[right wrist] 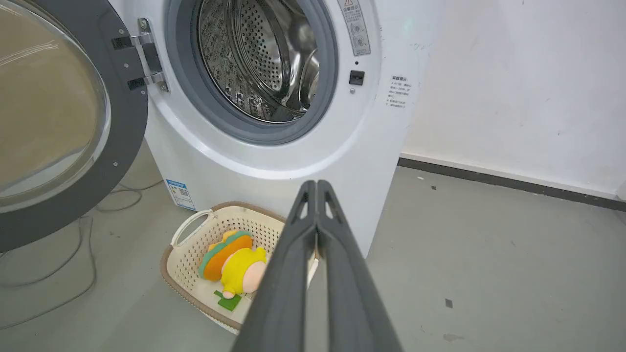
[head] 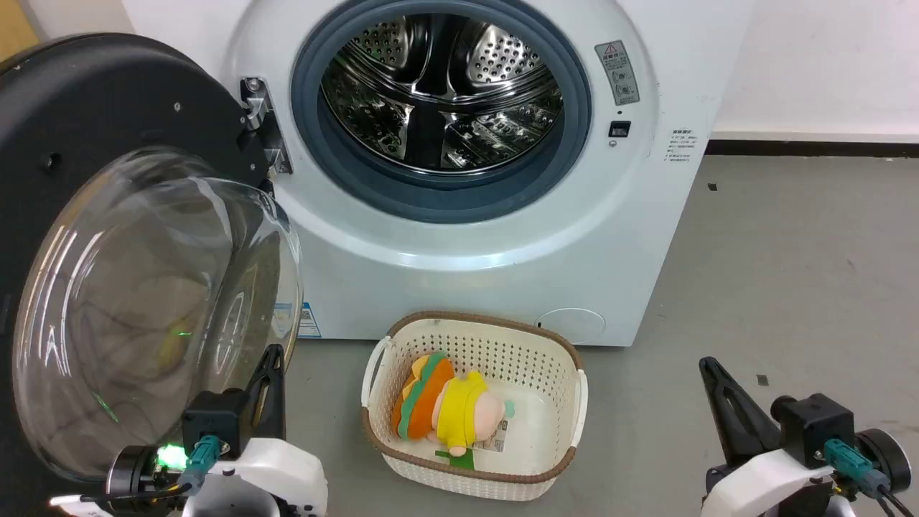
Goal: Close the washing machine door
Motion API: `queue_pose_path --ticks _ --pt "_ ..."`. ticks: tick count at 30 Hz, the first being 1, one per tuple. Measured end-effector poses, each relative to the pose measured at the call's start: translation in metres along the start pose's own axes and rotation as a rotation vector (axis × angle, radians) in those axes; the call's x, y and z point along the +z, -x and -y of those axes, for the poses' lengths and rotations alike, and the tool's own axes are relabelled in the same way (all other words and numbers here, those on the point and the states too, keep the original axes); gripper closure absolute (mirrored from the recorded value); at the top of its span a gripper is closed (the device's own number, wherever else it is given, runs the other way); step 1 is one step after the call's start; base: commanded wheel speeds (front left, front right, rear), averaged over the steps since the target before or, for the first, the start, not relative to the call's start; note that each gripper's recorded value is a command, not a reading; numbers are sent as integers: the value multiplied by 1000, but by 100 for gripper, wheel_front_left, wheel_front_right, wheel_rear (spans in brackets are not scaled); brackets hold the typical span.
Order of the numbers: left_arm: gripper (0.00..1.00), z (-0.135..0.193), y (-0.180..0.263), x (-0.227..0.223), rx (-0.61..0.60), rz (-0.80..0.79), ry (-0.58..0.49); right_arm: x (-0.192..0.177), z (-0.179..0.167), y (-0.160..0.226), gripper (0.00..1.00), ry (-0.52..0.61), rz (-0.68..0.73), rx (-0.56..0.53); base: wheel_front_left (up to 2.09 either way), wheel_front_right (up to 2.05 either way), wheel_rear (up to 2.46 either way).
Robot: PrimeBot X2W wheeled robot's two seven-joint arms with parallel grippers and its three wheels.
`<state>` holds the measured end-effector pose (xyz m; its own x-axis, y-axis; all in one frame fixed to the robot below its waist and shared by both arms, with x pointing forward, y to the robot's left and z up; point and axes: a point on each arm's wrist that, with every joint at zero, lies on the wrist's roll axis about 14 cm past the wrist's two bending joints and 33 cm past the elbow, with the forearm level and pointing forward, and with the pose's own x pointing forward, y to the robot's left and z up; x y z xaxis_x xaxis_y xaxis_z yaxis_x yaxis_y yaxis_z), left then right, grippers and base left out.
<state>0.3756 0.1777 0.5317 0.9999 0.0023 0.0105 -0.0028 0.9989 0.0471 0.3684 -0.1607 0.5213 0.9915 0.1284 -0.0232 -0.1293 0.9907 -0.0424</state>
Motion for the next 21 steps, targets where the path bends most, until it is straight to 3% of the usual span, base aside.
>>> queue_pose_path --ticks 21 --pt "100 0 0 0 0 0 0 0 0 0 100 0 0 0 0 0 0"
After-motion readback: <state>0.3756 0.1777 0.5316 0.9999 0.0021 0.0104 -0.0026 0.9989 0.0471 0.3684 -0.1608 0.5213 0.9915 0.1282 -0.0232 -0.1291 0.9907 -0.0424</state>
